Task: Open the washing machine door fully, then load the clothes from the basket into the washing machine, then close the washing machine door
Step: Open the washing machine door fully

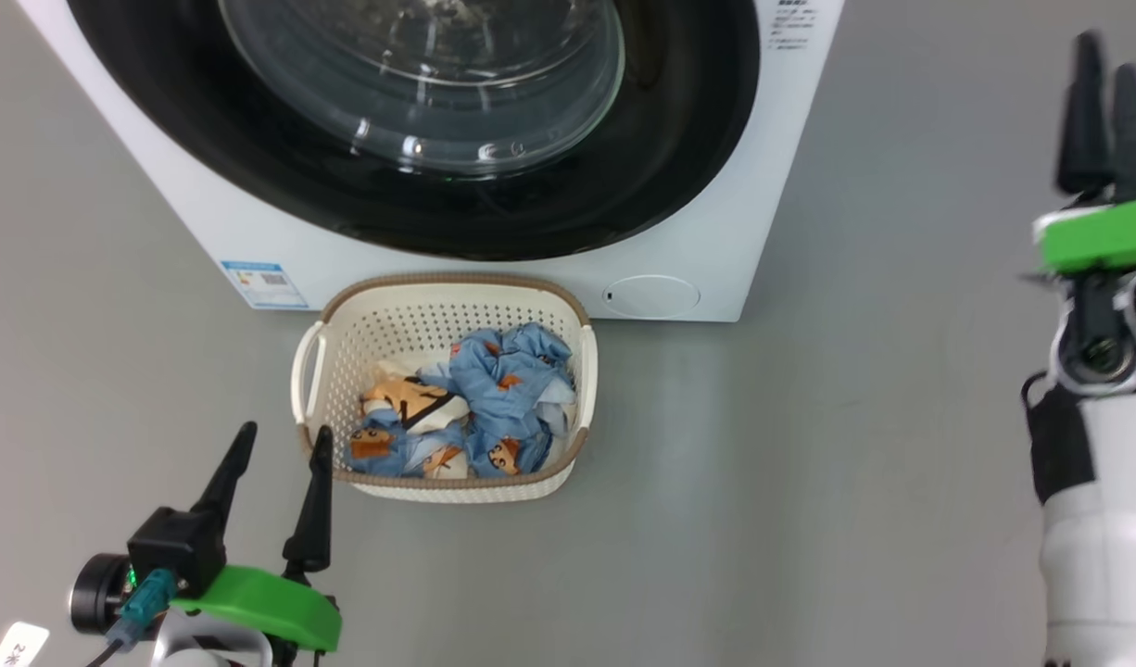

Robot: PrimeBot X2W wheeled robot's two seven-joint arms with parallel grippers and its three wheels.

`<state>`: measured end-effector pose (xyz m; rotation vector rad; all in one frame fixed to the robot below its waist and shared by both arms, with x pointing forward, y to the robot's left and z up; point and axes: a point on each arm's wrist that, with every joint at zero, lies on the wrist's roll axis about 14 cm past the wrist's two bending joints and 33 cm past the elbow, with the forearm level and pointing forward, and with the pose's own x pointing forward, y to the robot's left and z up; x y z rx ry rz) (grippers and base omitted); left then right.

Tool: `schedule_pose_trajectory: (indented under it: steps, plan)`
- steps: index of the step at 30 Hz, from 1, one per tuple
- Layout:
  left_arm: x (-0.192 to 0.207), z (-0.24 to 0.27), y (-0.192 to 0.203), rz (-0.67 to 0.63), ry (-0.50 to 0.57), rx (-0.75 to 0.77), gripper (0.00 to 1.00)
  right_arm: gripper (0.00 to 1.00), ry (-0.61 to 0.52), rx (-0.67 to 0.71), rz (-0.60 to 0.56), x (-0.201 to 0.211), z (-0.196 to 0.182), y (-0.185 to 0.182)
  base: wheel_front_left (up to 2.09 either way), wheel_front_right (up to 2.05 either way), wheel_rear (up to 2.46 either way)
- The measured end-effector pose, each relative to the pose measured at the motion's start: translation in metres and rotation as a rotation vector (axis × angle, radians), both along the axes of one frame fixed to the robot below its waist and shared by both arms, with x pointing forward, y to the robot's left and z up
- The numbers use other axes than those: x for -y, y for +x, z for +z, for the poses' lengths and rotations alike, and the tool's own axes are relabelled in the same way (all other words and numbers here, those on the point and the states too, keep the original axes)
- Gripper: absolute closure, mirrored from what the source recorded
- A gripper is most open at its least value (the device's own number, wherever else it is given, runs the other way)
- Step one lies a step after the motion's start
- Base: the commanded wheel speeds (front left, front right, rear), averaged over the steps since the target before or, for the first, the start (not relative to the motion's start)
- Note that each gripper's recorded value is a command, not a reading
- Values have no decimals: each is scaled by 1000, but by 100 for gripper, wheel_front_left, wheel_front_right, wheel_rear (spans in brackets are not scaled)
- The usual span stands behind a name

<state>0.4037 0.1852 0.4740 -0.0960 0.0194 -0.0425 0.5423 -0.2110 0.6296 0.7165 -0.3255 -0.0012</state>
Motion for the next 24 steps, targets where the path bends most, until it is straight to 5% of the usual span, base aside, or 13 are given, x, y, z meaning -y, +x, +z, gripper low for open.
schedule_pose_trajectory:
  steps: [1,3,4,16,24]
  plan:
    - [-1,-1,0,2,0,-2,0,9,55,-2,-2,4,-1,4,0,0,0]
    - [-2,-1,2,4,2,-2,0,76,158,-9,-5,11,-5,11,0,0,0]
    - [-2,-1,3,4,3,-4,0,100,208,-15,-8,14,-8,15,0,0,0]
    - [-6,-9,10,14,4,-26,0,100,590,-120,89,3,-35,63,0,0,0]
    - [-5,-17,18,14,-3,-43,0,100,652,-224,233,-34,-39,98,0,0,0]
